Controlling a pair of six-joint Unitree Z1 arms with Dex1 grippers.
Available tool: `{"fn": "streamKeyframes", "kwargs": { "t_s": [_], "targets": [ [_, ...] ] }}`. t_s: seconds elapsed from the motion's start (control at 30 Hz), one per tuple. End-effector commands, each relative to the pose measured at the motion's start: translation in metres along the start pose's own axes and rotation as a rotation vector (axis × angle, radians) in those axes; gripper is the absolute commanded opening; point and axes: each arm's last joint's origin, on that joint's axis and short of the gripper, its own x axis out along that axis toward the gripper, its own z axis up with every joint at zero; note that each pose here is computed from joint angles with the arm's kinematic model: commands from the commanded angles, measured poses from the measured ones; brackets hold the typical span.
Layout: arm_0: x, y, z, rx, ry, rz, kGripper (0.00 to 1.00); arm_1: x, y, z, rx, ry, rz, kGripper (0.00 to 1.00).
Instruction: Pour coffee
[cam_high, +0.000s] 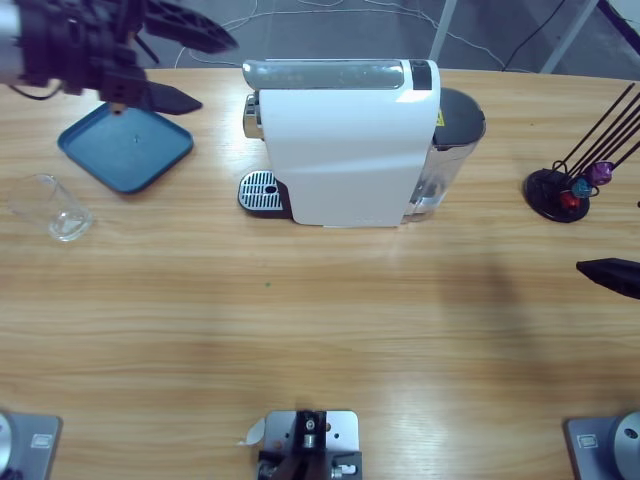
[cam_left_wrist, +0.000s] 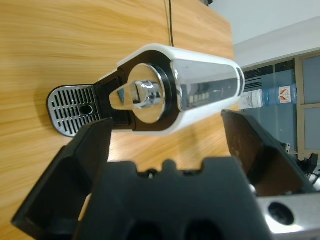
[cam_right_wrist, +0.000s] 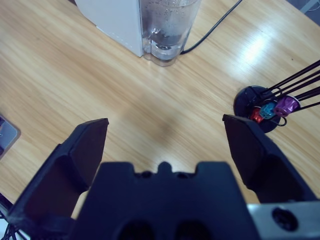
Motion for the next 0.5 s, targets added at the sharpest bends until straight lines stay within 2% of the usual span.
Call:
{"fn": "streamKeyframes", "kwargs": {
  "t_s": [0.03, 0.13, 0.17, 0.23, 0.27, 0.33, 0.4, 0.43, 0.5],
  "targets": [
    [0.038, 0.004, 0.014, -0.023, 0.054, 0.000, 0.922, 0.001, 0.001, -0.003, 0.002, 0.017, 0.009, 1.000],
    [0.040, 0.003, 0.016, -0.021, 0.056, -0.008, 0.906, 0.001, 0.001, -0.003, 0.003, 0.017, 0.009, 1.000],
    [0.040, 0.003, 0.016, -0.022, 0.058, -0.008, 0.862, 0.001, 0.001, -0.003, 0.003, 0.016, 0.009, 1.000],
    [0.042, 0.003, 0.016, -0.025, 0.070, -0.016, 0.639, 0.001, 0.001, -0.003, 0.003, 0.015, 0.010, 1.000],
    [0.045, 0.004, 0.016, -0.028, 0.084, -0.023, 0.600, 0.001, 0.001, -0.003, 0.003, 0.014, 0.010, 1.000],
    [0.048, 0.005, 0.015, -0.037, 0.111, -0.038, 0.600, 0.002, 0.001, -0.003, 0.003, 0.015, 0.010, 1.000],
    [0.049, 0.005, 0.014, -0.039, 0.114, -0.038, 0.595, 0.001, 0.001, -0.003, 0.004, 0.014, 0.010, 1.000],
    [0.048, 0.004, 0.015, -0.037, 0.115, -0.044, 0.543, 0.001, 0.001, -0.003, 0.004, 0.014, 0.010, 1.000],
    [0.046, 0.002, 0.016, -0.034, 0.116, -0.053, 0.282, 0.002, 0.001, -0.003, 0.003, 0.015, 0.011, 1.000]
  ]
}}
